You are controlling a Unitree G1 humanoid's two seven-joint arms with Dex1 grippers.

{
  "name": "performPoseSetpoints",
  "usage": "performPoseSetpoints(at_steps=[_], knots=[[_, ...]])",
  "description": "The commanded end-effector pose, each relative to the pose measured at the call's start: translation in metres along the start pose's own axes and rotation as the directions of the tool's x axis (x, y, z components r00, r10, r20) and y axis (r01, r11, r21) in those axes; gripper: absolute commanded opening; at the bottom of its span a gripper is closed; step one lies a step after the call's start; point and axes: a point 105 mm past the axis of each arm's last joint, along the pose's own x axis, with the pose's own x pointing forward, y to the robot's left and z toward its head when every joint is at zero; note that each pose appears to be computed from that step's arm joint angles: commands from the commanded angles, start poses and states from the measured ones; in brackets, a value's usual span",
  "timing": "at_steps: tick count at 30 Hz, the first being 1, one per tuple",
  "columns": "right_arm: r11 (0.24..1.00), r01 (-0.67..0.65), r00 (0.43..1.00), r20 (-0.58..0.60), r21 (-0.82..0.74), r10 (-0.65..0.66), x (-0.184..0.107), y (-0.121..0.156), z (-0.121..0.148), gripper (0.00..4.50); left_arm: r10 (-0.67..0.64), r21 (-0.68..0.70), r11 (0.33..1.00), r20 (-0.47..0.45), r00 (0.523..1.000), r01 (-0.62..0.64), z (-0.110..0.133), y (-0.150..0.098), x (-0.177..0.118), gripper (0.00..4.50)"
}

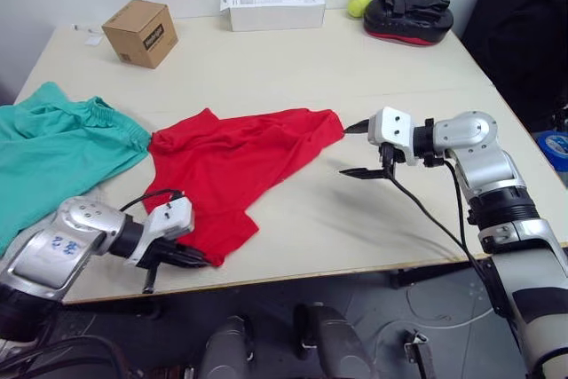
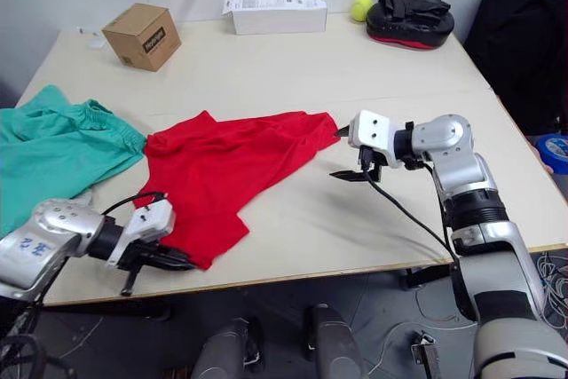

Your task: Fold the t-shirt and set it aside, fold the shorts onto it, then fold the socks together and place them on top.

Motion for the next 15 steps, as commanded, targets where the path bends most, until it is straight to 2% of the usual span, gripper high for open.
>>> performPoseSetpoints(at_steps=[1,7,11,15], knots=[[0.998,-0.03,1.0,-0.006,-0.063,0.03,0.001,-0.002,0.005,4.5,-0.021,0.056,0.998,-0.017,1.0,0.022,0.001,-0.011,-0.009,0.06],[0.995,-0.07,0.998,-0.002,-0.066,0.07,0.005,-0.005,0.01,4.5,-0.054,0.033,0.998,-0.105,0.993,0.058,-0.024,-0.025,-0.017,0.06],[0.989,-0.073,0.996,0.058,0.125,0.066,0.01,-0.014,0.016,4.5,-0.051,0.033,0.998,-0.153,0.987,0.057,-0.037,-0.028,-0.022,0.06],[0.961,-0.049,0.999,0.004,0.271,0.049,0.014,-0.021,0.006,4.5,-0.025,0.038,0.999,-0.141,0.99,0.031,-0.039,-0.027,-0.021,0.06]])
